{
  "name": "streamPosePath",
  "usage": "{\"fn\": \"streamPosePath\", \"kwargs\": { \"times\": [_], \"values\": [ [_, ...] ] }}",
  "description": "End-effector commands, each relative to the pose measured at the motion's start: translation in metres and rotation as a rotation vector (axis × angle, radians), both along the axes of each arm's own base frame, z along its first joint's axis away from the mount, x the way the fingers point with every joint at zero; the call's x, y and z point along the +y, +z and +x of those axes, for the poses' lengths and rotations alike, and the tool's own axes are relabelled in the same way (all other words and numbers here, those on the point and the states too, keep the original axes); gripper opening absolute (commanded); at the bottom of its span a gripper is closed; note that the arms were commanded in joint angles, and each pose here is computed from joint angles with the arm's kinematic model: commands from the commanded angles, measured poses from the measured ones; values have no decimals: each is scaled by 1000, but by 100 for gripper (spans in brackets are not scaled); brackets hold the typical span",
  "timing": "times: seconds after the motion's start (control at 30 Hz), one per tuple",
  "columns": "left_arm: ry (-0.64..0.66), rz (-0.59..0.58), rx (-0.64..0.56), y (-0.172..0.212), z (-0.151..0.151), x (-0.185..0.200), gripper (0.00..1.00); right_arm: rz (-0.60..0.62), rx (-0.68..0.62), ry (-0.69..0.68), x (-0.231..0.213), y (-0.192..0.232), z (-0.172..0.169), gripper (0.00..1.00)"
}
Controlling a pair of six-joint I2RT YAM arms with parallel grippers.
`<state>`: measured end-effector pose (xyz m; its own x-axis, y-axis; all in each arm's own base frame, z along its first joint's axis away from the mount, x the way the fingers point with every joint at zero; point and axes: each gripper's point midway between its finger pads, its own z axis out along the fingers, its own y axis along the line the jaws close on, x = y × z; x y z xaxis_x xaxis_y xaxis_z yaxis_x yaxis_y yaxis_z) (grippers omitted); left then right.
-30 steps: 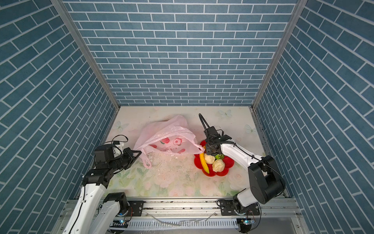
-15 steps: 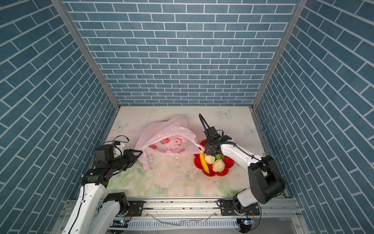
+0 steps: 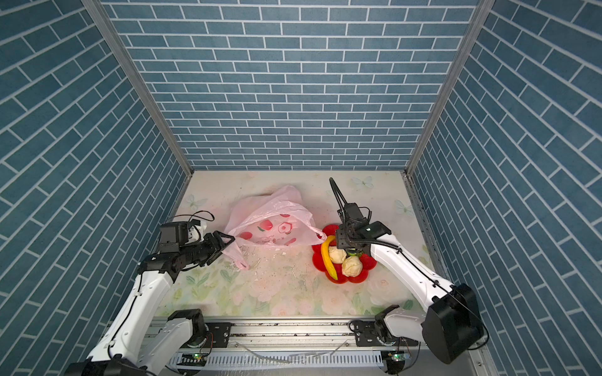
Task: Take the fake fruits out of the plastic bag
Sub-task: 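Carry the red apple over the red plate and open the right gripper, then move the right gripper back into the bag mouth toward the lemon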
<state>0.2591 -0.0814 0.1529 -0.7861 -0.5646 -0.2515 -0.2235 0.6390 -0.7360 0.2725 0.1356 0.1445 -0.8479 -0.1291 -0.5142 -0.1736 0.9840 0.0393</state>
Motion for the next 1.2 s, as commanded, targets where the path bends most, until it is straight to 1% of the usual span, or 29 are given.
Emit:
{"fn": "streamPosePath", "kwargs": {
  "times": [0.0,0.03,0.1,0.2,0.23,0.33,0.47,0.53,0.63,0.73,0.83,0.93,1.03,1.17],
  "values": [
    [-31,-5,-96,19,20,-4,54,32,-40,46,7,31,-8,66],
    [-29,-15,-104,19,24,-4,46,39,-58,65,11,38,-10,65],
    [-24,-31,-122,23,30,-5,34,52,-94,96,18,52,-14,65],
    [-16,-46,-145,29,36,-6,19,68,-167,171,37,78,-22,63],
    [-15,-51,-154,32,37,-6,14,76,-194,209,46,88,-26,62],
    [-12,-68,-177,41,38,-7,6,118,-270,301,72,114,-34,60],
    [-10,-93,-203,54,34,-9,2,224,-366,409,117,144,-42,58],
    [-11,-96,-207,57,29,-10,2,279,-389,440,141,152,-43,56],
    [-12,-99,-217,63,22,-11,1,350,-410,484,187,151,-40,50],
    [-21,-104,-218,64,18,-12,1,404,-415,509,232,140,-32,42],
    [-27,-112,-204,59,14,-14,1,417,-430,481,265,121,-14,33],
    [-33,-120,-200,58,11,-15,1,384,-420,428,283,97,4,26],
    [-43,-125,-200,59,7,-17,1,373,-419,391,297,78,19,23],
    [-55,-128,-195,58,1,-19,1,368,-395,389,318,59,28,21]
  ]
}}
